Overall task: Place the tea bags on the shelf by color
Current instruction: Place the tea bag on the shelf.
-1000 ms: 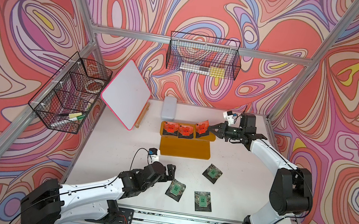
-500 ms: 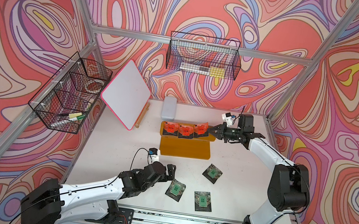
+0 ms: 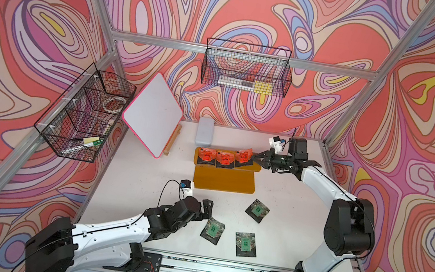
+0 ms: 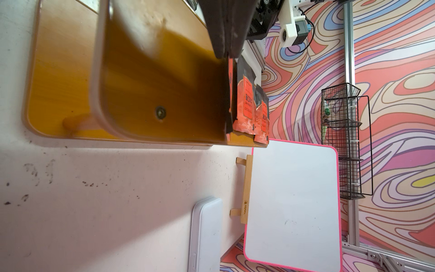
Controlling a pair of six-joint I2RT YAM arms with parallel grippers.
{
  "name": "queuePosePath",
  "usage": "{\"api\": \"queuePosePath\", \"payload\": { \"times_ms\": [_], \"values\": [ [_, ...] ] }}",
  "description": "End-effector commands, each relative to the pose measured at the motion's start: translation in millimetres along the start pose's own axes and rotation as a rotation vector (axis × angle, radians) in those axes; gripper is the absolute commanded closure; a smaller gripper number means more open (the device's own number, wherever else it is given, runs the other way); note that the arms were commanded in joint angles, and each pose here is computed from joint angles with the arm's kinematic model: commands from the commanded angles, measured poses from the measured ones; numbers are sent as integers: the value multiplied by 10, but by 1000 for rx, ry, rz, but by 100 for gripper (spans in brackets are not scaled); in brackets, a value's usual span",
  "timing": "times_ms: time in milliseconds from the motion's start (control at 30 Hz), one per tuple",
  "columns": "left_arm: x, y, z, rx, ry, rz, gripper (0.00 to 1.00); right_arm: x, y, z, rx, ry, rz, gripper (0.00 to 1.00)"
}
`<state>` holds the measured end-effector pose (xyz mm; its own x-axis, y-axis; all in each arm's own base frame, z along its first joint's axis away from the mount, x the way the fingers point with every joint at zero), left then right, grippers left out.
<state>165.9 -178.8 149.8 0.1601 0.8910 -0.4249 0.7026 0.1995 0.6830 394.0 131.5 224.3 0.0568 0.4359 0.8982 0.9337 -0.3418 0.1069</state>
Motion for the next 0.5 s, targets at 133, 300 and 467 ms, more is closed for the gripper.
{"api": "queuePosePath", "payload": {
  "times_ms": [133,300,467],
  "values": [
    [-24,26,5,-18,1,3,1,-10,74,7,-12,-15,-13,95],
    [-20,23,5,-18,2,0,1,1,81,2,-16,-19,-15,92],
    [-18,26,4,-19,3,0,1,8,83,-4,-15,-21,-15,86]
  ]
}}
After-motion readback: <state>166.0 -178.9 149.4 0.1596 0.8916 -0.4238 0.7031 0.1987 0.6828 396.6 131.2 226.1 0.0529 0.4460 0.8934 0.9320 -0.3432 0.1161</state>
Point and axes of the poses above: each gripper's point midway between its finger pads, its own z axis out along the fingers, its own x axis along the line the jaws close on, y = z × x, the point moved 8 cm from there along -z, back along the fingers, and after that the axes turned 10 degrees about z, right-handed, at the moved point
